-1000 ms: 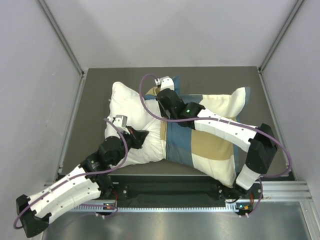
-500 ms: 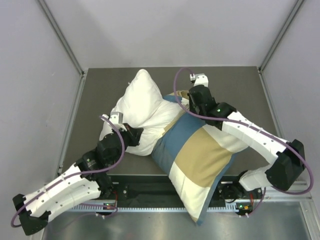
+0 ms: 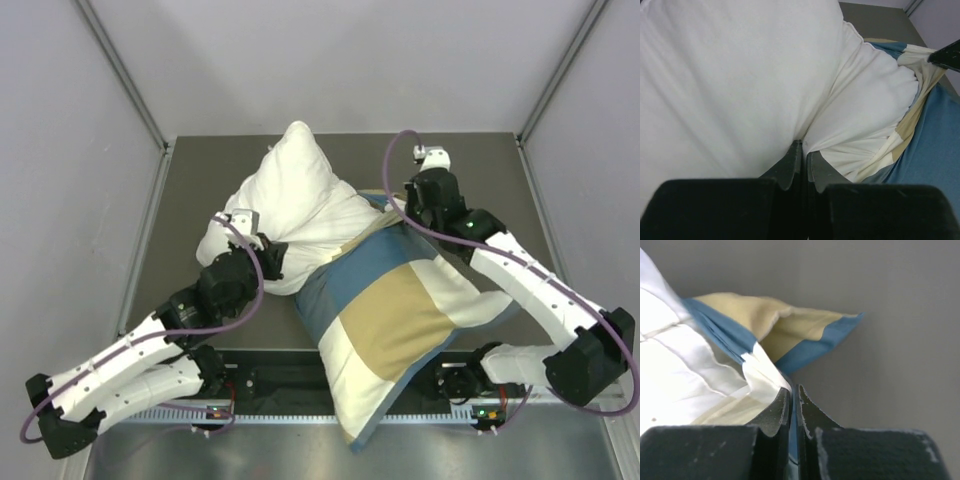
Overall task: Remove the pillowcase from the pillow
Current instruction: Pull out the pillow
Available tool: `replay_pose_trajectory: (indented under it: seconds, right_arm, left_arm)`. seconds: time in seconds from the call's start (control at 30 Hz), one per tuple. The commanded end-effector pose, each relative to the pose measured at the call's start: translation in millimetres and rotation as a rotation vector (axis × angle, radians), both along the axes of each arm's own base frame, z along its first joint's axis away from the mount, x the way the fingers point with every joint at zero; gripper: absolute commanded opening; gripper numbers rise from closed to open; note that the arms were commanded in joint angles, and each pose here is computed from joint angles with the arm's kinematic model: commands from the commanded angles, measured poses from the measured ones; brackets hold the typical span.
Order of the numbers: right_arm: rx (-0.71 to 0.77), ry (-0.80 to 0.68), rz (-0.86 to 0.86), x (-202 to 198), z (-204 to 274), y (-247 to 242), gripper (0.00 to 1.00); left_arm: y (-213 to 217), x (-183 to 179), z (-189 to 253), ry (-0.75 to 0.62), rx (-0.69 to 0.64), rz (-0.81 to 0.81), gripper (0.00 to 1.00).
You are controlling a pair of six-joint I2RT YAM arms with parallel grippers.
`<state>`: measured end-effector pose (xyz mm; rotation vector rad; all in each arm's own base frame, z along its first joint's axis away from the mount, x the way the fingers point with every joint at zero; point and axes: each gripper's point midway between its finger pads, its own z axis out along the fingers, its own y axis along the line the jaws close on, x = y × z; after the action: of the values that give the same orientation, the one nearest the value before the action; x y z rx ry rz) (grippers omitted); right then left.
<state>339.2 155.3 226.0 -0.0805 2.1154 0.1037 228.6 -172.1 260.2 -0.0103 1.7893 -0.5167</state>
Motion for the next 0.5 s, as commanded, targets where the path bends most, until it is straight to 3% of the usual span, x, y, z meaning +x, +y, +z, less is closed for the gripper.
replay_pose_trajectory:
  seconds: [0.0,0.1,0.3,0.47]
  right_arm:
    - [-0.446,-0.040,-0.567,-20,33,-187,0.00]
    - [-0.430,-0.053,-0.575,-25,40,-194,0.00]
    - [-0.401,-0.086,-0.578,-39,60,-197,0.00]
    - [-0.342,-0.107,-0.558,-50,70,-194,0.00]
  left_arm:
    - [116,22,69,-0.173,0.126,0.557,0.00]
    - [105,44,65,-0.146,0.116,0.526,0.00]
    - [127,102,40,-0.057,0.049,0.531,0.00]
    - [138,138,47,-0.050,0.030,0.561,0.00]
